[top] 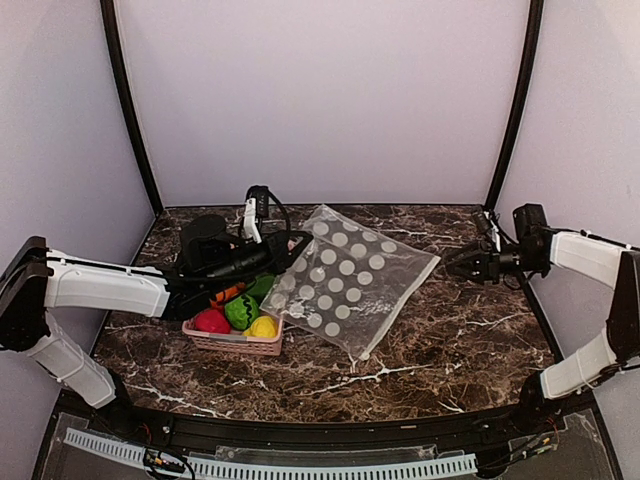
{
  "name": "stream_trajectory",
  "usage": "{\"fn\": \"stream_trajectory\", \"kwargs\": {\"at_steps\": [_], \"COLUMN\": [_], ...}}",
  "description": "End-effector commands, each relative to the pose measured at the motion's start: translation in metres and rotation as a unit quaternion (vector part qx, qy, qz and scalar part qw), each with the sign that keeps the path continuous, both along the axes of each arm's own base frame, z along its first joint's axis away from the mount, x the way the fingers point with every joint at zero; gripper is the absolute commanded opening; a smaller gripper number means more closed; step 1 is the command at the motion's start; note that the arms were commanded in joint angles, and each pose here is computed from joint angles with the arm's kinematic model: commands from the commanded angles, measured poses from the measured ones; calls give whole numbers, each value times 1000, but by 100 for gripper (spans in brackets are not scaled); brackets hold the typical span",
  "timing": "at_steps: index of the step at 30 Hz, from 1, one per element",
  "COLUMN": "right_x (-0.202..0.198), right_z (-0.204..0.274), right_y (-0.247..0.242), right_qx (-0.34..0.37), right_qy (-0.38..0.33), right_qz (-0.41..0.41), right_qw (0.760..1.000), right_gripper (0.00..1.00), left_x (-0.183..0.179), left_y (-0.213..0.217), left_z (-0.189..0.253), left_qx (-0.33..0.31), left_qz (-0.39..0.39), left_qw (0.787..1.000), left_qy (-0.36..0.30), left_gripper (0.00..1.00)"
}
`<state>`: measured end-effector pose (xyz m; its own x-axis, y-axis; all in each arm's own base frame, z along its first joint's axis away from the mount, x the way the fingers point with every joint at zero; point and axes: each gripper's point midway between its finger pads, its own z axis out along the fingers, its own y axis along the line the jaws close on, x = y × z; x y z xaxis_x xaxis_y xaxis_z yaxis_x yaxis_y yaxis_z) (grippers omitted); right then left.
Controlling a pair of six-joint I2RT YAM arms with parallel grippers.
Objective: Place the food in the zip-top bag and seal the zipper
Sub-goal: Pass from the left arm to the right
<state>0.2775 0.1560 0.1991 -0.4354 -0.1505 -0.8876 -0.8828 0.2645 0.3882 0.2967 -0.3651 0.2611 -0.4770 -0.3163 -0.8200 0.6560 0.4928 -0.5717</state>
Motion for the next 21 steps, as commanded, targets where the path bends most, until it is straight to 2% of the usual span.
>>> {"fn": "stream_trajectory", "kwargs": {"at_steps": [1, 9, 11, 14, 19, 20, 21], "right_x": [-11, -2, -2, -4, -9, -10, -11], "right_z": [-13, -4, -1, 3, 20, 27, 31], "right_y": [18, 50, 56, 62, 62, 62, 61], "right_qx": [-18, -26, -20, -10, -3, -1, 0], "right_qy": [7, -4, 1, 13, 14, 12, 14], "right_qz": [29, 49, 63, 79, 78, 75, 74], "right_qw": [999, 998, 998, 997, 997, 997, 997], "right_gripper": [47, 47, 41, 23, 11, 10, 9], "left_x": [-1, 0, 0, 1, 14, 19, 23], "left_y": [-3, -5, -6, -4, -6, -4, -6], "left_z": [22, 27, 25, 23, 17, 3, 18], "left_qx": [-38, -38, -36, -31, 33, 70, 86], "left_qz": [-12, -16, -16, -9, 14, 26, 30], "left_qw": [999, 999, 999, 999, 999, 997, 996], "left_qy": [-9, -11, -8, -5, -3, 13, -14], "left_gripper": [1, 1, 1, 1, 2, 5, 15]}}
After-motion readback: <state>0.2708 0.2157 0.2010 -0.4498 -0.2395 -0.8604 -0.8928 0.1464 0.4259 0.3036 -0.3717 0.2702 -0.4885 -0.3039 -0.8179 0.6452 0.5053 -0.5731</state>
